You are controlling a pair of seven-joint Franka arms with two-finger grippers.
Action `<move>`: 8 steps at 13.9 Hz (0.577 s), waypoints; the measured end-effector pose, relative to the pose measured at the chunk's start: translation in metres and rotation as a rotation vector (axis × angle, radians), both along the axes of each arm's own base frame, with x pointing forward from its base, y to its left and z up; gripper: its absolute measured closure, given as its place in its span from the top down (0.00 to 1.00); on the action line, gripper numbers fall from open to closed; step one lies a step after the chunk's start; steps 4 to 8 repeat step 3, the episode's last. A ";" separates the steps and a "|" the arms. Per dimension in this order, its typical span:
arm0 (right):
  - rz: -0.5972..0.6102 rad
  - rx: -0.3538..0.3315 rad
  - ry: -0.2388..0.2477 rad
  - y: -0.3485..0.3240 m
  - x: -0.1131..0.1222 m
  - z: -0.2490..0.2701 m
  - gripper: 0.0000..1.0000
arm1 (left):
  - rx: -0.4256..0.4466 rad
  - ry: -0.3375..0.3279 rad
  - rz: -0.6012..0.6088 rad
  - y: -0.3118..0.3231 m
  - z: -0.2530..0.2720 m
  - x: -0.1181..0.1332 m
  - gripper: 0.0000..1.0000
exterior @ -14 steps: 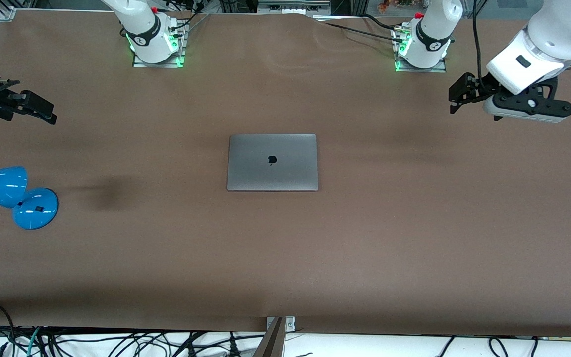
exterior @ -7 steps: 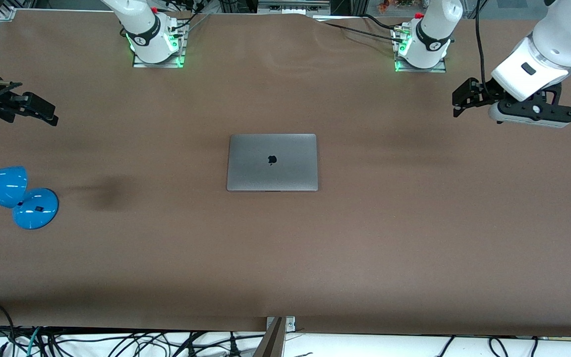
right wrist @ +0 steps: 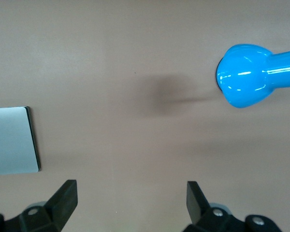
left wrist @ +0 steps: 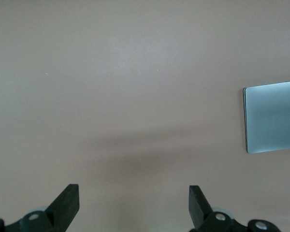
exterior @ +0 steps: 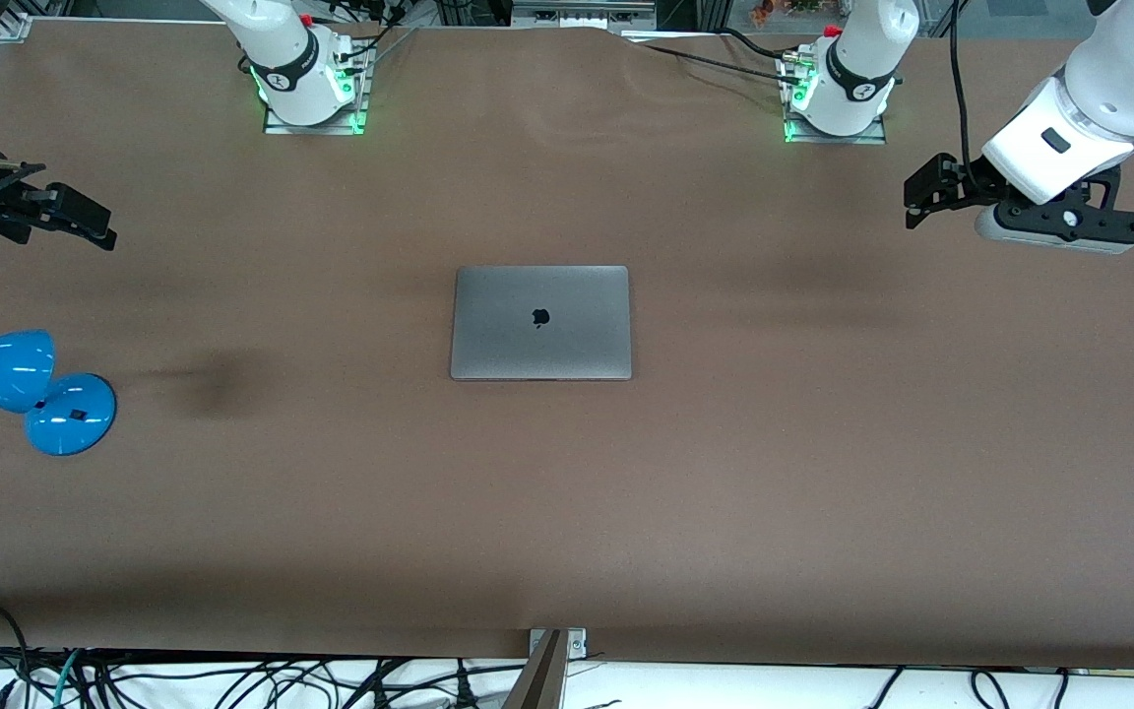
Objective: Close laptop with both arms from behind
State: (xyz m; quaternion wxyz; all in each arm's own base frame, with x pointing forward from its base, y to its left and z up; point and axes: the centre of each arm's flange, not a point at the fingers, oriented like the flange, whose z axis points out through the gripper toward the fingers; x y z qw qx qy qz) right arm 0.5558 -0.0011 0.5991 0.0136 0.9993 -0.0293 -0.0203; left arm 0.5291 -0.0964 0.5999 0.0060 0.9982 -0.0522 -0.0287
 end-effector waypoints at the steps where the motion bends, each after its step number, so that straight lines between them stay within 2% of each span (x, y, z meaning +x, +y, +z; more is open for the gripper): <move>1: 0.000 0.000 0.000 0.000 0.000 0.000 1.00 | 0.000 0.002 0.001 0.001 0.000 0.000 1.00; 8: 0.000 0.000 -0.002 0.000 0.000 0.000 1.00 | 0.001 0.005 0.004 0.002 -0.001 0.001 1.00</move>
